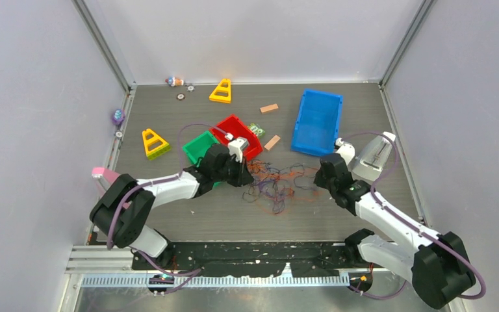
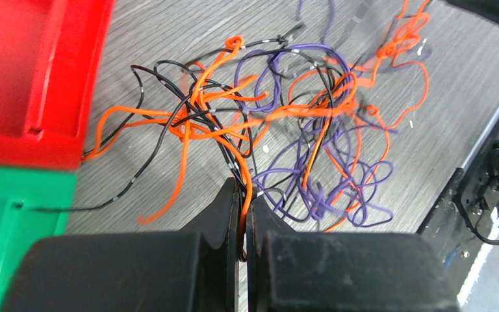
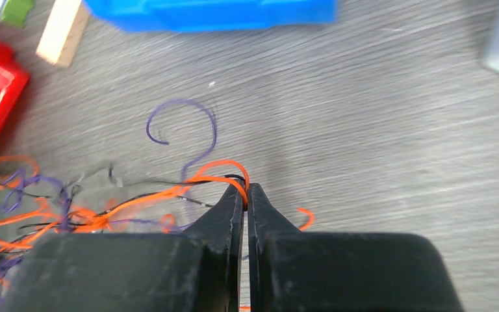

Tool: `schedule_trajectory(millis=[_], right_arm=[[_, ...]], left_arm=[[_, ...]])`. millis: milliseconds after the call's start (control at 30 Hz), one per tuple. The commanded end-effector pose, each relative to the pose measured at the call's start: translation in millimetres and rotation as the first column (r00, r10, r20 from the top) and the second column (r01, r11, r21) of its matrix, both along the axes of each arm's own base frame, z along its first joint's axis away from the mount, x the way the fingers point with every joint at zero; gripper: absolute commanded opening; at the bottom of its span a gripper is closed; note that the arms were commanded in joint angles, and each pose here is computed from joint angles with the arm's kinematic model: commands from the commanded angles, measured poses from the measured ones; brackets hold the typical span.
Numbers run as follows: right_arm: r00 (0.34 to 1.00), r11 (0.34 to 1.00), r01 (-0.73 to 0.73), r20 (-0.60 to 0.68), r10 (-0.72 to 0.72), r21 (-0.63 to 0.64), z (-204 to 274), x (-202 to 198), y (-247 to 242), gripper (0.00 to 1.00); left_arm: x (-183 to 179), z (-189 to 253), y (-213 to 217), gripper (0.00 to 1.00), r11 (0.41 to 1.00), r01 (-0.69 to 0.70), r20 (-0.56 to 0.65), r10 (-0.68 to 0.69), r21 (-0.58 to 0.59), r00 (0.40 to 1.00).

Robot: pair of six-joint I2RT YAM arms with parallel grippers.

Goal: Untangle the cables

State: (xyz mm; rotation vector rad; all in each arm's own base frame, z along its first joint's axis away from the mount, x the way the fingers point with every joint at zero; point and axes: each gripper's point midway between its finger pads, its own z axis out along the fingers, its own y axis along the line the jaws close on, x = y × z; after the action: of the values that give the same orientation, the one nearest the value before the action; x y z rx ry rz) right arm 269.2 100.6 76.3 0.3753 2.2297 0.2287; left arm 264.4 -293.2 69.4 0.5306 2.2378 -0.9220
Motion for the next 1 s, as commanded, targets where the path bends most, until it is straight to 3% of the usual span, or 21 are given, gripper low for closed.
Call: schedule_trajectory(millis=[0, 200, 400, 967], right_arm=[[0.973, 0.966, 0.229, 0.057, -0.224, -0.118, 12, -4, -54, 0.05], [0.947, 0.933, 0.320, 0.081, -0.311, -0.163, 22, -10, -82, 0.05], [0.876, 0.854, 0.482, 0.134, -0.463, -0.198, 38, -20, -120, 0.05], [0.763, 0.747, 0.638, 0.287, -0.579, -0.187, 95, -39, -164, 0.05]], left_arm=[[15, 14, 22, 0.00, 0.994, -0.107, 0.110, 0.104, 0.022, 0.989], [22, 21, 43, 0.00, 0.977, -0.212, 0.170, 0.203, 0.035, 0.964], [24, 25, 52, 0.00, 0.968, -0.247, 0.195, 0.235, 0.035, 0.952], [25, 36, 71, 0.00, 0.947, -0.320, 0.261, 0.302, 0.031, 0.917]])
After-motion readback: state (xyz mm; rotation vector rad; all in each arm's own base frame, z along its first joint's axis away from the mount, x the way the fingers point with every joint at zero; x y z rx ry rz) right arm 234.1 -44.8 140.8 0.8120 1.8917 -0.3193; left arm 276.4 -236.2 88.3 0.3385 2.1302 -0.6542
